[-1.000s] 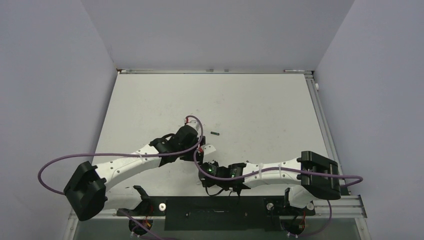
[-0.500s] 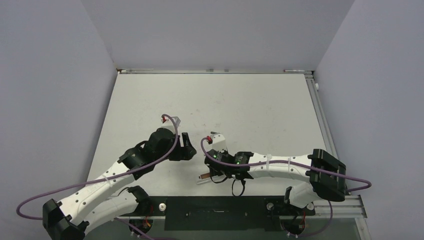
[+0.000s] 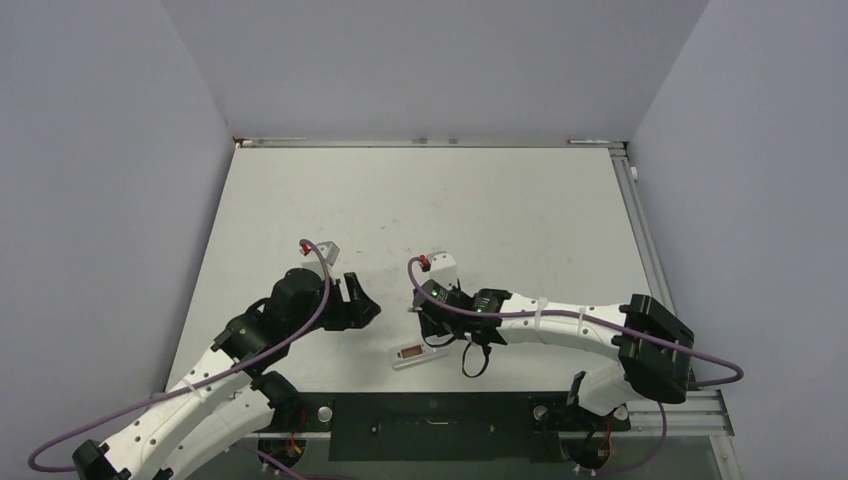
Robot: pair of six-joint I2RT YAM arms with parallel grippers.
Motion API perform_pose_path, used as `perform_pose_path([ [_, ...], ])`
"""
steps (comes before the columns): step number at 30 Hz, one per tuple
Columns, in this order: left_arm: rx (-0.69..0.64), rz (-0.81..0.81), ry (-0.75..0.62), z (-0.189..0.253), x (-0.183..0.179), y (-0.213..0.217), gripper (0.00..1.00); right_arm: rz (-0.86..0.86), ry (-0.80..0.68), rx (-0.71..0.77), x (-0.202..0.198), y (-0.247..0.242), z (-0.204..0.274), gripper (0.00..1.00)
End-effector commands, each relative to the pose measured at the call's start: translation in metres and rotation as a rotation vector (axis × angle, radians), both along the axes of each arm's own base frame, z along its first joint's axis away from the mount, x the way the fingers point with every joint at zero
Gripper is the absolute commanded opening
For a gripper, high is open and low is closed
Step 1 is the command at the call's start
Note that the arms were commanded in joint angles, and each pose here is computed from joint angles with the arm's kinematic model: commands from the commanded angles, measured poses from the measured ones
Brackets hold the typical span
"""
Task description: Load the batteries into the remote control
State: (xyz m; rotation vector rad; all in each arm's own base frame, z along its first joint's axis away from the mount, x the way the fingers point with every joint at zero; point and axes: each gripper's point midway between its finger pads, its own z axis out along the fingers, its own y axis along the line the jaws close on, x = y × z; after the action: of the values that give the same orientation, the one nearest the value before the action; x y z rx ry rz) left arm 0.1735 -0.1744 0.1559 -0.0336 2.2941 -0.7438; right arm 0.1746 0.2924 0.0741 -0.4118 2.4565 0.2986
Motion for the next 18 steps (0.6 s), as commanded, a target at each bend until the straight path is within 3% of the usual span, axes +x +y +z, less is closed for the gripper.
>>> perform_pose_path([
  [1,-0.066,-0.031,-0.014,0.014,-0.006,-0.006,0.66,-0.036,-0.023,0.093,0.014,0.027,0.017,0.44],
  [8,-0.097,-0.083,-0.038,0.029,-0.016,-0.008,0.67,-0.116,-0.012,0.119,0.024,0.036,0.001,0.4],
  [18,-0.105,-0.16,-0.066,0.044,-0.024,-0.012,0.69,-0.292,-0.007,0.24,0.037,0.047,-0.002,0.48],
])
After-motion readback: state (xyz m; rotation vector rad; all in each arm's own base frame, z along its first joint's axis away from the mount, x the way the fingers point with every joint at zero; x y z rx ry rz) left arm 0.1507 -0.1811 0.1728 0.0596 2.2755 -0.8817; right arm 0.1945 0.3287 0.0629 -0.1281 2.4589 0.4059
